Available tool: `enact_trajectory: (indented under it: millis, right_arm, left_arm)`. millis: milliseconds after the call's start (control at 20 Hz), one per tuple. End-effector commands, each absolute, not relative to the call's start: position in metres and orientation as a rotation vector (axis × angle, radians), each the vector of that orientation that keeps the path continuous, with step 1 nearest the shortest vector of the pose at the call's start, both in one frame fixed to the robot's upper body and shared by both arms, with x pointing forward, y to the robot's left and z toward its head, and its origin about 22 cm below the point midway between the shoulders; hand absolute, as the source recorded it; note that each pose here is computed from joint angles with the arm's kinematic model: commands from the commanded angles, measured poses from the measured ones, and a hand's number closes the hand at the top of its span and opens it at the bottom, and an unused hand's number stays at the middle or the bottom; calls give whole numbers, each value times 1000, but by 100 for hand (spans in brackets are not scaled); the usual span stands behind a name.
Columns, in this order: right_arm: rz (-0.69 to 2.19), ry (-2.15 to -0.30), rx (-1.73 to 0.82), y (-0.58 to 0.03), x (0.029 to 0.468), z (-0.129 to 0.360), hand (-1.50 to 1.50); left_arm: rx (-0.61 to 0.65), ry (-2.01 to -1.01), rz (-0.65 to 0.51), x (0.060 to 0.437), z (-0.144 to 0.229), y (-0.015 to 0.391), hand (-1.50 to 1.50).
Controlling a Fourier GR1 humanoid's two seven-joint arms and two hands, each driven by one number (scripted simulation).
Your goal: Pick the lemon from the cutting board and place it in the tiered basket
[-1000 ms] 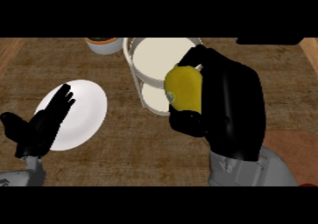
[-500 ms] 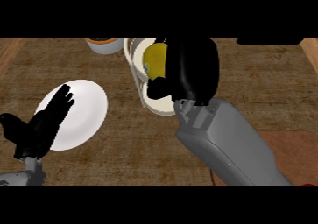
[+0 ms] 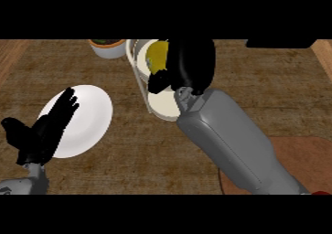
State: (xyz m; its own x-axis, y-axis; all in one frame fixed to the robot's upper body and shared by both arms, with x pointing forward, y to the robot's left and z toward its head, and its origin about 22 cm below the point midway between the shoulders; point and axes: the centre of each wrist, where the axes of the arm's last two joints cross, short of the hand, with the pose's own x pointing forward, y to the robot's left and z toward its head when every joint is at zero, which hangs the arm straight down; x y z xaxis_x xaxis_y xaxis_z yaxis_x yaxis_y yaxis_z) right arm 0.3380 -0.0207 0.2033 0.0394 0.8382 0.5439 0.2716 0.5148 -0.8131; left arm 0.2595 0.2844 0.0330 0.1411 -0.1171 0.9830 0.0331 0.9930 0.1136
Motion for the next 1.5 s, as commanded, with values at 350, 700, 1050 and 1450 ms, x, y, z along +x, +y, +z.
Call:
enact_trajectory:
  millis: [350, 700, 1050, 1450]
  right_arm:
    - [341, -1601, -1116, -26, 378, 164, 150]
    - [423, -1572, -1106, -10, 399, 168, -150]
    - [217, -1651, -964, -7, 395, 175, -150]
    - [-152, -1735, -767, -34, 396, 203, -150]
  left_arm:
    - [71, -1431, -115, 262, 49, 296, 0]
    - [53, -1424, -118, 267, 39, 281, 0]
    - [64, -1440, -116, 264, 39, 285, 0]
    - [65, -1415, -96, 256, 33, 288, 0]
